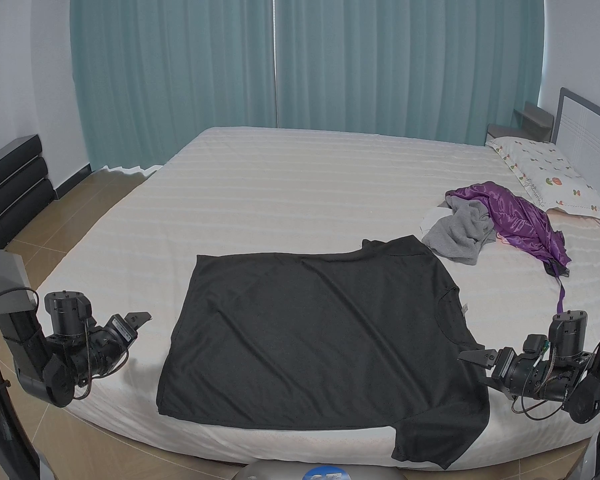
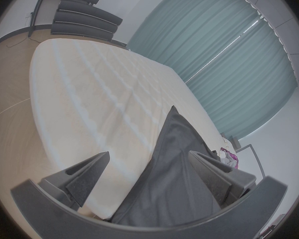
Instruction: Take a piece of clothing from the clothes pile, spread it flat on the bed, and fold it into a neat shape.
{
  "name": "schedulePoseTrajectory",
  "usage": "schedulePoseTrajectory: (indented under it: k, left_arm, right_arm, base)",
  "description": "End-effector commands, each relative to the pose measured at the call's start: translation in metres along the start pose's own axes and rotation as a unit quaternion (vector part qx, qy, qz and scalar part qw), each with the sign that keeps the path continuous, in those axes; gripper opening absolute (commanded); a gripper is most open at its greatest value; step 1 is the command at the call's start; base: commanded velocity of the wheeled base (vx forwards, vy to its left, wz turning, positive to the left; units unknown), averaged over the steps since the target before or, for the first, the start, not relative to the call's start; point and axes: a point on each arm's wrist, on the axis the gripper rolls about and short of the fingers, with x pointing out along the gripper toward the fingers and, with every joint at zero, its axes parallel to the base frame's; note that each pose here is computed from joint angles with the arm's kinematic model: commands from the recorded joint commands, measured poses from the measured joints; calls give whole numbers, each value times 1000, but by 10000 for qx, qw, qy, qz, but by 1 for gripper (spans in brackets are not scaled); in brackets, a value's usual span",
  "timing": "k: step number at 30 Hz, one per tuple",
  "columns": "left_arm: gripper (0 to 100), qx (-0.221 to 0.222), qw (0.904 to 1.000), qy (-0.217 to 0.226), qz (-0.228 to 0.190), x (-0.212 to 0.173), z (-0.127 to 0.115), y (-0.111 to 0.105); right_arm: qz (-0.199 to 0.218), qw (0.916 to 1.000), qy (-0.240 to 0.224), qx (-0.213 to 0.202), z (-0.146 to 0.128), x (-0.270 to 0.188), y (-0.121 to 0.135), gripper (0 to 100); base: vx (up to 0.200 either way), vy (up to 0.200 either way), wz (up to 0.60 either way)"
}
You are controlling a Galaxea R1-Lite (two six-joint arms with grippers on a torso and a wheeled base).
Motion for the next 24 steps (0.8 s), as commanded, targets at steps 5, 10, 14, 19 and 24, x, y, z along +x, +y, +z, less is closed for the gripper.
schedulePoseTrajectory:
  k: [5,10,14,19,24]
  left_arm:
    - [100,199,9961,78,-855,80,36,-52]
    - [100,220,9938,246,-1065,131,54,-67]
    - [100,257,9926,188,-1173,168,60,-75]
    - [100,293,9921,288,-1186,212,57,-83]
    - [100,362,9902,256,-1322,230,49,-89]
  right_arm:
    - [-48,9999,94,16,-4,-2,-1,100]
    - [-53,9999,99,18,-5,-2,-2,100]
    - [-40,9999,121,1,-5,-1,-1,100]
    - [-12,9998,180,-33,-8,0,1,100]
    - [-12,9998,180,-33,-8,0,1,100]
  base:
    - [0,0,0]
    - [0,0,0]
    - [0,0,0]
    - [0,0,0]
    - [0,0,0]
